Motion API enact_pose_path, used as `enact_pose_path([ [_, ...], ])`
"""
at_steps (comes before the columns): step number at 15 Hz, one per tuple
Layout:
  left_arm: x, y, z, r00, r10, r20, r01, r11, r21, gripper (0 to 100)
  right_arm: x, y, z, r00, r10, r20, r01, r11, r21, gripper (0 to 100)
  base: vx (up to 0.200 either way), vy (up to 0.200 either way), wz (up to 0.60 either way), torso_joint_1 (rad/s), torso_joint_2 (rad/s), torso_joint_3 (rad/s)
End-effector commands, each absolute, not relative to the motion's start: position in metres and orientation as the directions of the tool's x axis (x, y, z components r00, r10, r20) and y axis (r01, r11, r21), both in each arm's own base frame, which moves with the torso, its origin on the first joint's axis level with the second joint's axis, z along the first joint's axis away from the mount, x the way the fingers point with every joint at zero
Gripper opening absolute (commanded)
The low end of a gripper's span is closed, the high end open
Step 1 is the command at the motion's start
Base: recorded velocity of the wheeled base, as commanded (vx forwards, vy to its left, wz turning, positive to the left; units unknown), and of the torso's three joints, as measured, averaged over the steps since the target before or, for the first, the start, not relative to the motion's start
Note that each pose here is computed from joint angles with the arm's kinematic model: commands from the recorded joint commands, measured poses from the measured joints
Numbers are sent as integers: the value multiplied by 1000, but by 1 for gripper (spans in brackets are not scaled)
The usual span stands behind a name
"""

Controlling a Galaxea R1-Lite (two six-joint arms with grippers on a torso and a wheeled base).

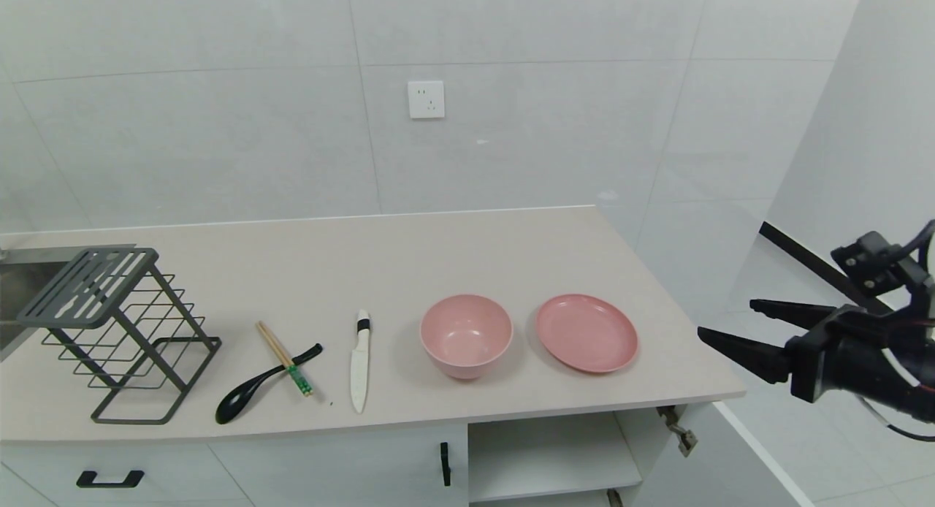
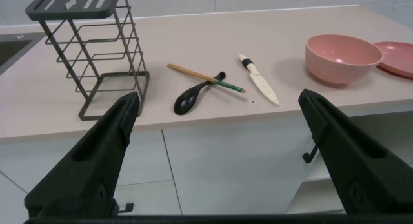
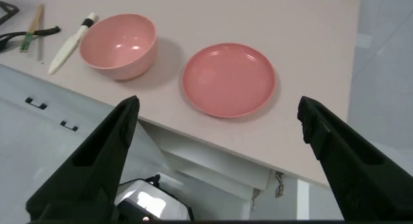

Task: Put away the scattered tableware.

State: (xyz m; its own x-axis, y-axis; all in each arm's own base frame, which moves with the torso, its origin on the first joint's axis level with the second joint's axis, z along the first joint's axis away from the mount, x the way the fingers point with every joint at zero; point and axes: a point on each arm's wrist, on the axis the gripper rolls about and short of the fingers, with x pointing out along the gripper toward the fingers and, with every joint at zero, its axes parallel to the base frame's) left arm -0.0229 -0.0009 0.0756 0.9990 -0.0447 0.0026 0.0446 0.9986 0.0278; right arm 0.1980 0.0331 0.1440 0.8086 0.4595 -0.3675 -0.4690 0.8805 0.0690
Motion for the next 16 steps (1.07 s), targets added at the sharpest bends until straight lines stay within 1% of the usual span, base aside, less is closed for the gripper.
enact_pose_path([
  [1,-23,-1,76,999,-44,2,44,999,28,100,223,45,127,774,450,-446,-466,881,80,100,0,0,0,0,0,0],
  [2,-23,-1,76,999,-44,2,44,999,28,100,224,46,125,773,445,-453,-463,883,78,100,0,0,0,0,0,0],
  [3,-23,-1,76,999,-44,2,44,999,28,100,233,53,114,772,431,-467,-456,887,65,100,0,0,0,0,0,0],
  [5,-23,-1,76,999,-44,2,44,999,28,100,249,60,102,781,435,-449,-461,886,56,100,0,0,0,0,0,0],
  [7,-23,-1,76,999,-44,2,44,999,28,100,259,62,90,768,432,-473,-457,887,67,100,0,0,0,0,0,0],
  [10,-23,-1,76,999,-44,2,44,999,28,100,274,62,89,795,385,-470,-415,909,42,100,0,0,0,0,0,0],
  [13,-23,-1,76,999,-44,2,44,999,28,100,277,64,80,780,383,-495,-417,908,45,100,0,0,0,0,0,0],
  [16,-23,-1,76,999,-44,2,44,999,28,100,284,65,65,755,376,-537,-414,909,55,100,0,0,0,0,0,0],
])
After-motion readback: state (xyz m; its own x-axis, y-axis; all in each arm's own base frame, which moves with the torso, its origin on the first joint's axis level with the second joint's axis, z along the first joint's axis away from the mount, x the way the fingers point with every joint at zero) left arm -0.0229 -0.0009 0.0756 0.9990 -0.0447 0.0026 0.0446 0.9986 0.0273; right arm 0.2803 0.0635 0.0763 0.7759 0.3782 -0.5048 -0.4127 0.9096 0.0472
